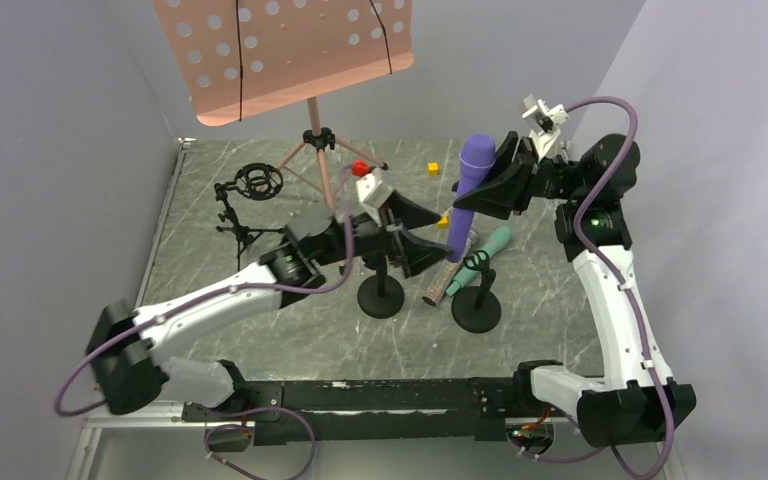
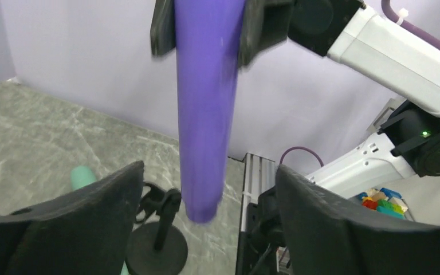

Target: Attach the microphones to the stand

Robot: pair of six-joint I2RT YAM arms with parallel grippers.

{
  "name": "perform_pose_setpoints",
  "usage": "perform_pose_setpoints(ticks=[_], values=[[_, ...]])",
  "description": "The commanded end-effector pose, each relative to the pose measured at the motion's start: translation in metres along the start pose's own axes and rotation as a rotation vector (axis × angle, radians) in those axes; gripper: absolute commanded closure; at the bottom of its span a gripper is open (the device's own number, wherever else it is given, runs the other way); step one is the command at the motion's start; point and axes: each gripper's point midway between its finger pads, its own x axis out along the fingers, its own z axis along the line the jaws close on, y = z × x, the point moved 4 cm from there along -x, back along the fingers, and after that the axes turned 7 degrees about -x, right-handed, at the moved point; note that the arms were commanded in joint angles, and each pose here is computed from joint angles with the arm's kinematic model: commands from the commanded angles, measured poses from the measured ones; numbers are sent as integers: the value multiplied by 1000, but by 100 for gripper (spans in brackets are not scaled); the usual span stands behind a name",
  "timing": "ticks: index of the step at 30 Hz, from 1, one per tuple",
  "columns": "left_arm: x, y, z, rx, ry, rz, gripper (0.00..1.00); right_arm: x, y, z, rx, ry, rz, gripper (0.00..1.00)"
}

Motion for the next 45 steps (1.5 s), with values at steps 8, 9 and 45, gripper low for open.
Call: perform_pose_setpoints(ticks=[8, 9, 45], values=[[-148, 2, 9, 406, -211, 195, 1, 14, 21, -23, -164, 136, 184, 100], [-158, 8, 15, 431, -231, 236, 1, 17, 23, -24, -174, 133, 200, 100], [-137, 67, 111, 519, -222, 275, 18, 67, 79, -50, -221, -67, 265, 97]])
